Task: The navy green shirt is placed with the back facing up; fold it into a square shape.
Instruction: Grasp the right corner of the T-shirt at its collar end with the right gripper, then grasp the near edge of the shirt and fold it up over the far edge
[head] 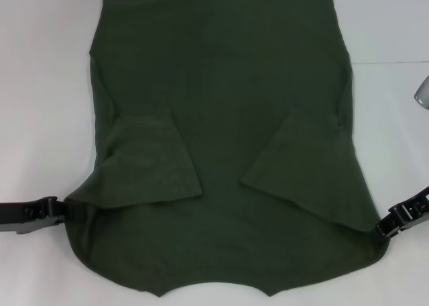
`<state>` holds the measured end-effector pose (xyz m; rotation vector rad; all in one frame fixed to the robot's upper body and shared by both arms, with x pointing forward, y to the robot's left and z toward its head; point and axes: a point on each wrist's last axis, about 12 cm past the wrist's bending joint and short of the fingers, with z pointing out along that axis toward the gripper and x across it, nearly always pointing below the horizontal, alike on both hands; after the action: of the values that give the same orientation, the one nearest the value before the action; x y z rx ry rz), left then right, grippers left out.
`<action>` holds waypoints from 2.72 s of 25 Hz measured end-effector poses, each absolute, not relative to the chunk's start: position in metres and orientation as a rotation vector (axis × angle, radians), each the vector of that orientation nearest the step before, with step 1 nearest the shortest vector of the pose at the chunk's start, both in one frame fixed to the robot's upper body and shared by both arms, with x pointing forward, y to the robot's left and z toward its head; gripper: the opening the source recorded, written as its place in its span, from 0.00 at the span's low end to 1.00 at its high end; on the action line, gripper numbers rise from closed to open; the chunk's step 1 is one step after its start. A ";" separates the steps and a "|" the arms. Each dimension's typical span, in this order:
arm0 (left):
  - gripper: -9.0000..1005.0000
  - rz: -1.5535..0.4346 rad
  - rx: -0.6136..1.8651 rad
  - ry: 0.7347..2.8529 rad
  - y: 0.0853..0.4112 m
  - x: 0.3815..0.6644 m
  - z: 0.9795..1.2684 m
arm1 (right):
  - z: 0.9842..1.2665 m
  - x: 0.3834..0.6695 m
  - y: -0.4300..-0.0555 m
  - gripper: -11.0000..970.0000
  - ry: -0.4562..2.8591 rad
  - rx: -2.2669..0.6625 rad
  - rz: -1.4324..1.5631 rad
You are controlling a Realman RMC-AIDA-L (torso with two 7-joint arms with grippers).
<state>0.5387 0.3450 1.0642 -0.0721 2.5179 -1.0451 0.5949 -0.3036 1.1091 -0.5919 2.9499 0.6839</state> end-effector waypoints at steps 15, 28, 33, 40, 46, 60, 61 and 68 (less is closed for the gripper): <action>0.04 -1.046 -0.067 2.515 0.345 0.538 1.064 | 1.106 0.595 -0.303 0.12 2.930 -0.647 0.644; 0.04 -1.056 -0.052 2.515 0.345 0.538 1.066 | 1.110 0.596 -0.309 0.05 2.875 -0.646 0.692; 0.04 -1.093 0.011 2.506 0.346 0.536 1.073 | 1.117 0.598 -0.314 0.05 2.837 -0.668 0.711; 0.04 -1.171 0.094 2.475 0.353 0.532 1.090 | 1.132 0.594 -0.329 0.05 2.754 -0.720 0.787; 0.04 -1.229 0.180 2.478 0.353 0.530 1.102 | 1.139 0.587 -0.342 0.06 2.701 -0.751 0.820; 0.04 -1.278 0.346 2.529 0.361 0.526 1.127 | 1.151 0.559 -0.371 0.08 2.580 -0.862 0.914; 0.04 -1.282 0.360 2.534 0.360 0.526 1.129 | 1.152 0.557 -0.373 0.08 2.572 -0.864 0.922; 0.04 -1.275 0.383 2.498 0.362 0.534 1.140 | 1.158 0.557 -0.386 0.09 2.464 -0.765 0.912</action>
<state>0.5336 0.3624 1.1400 0.3826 2.4983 -1.2753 0.5573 -0.3861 1.1579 -0.7649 2.4636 0.9119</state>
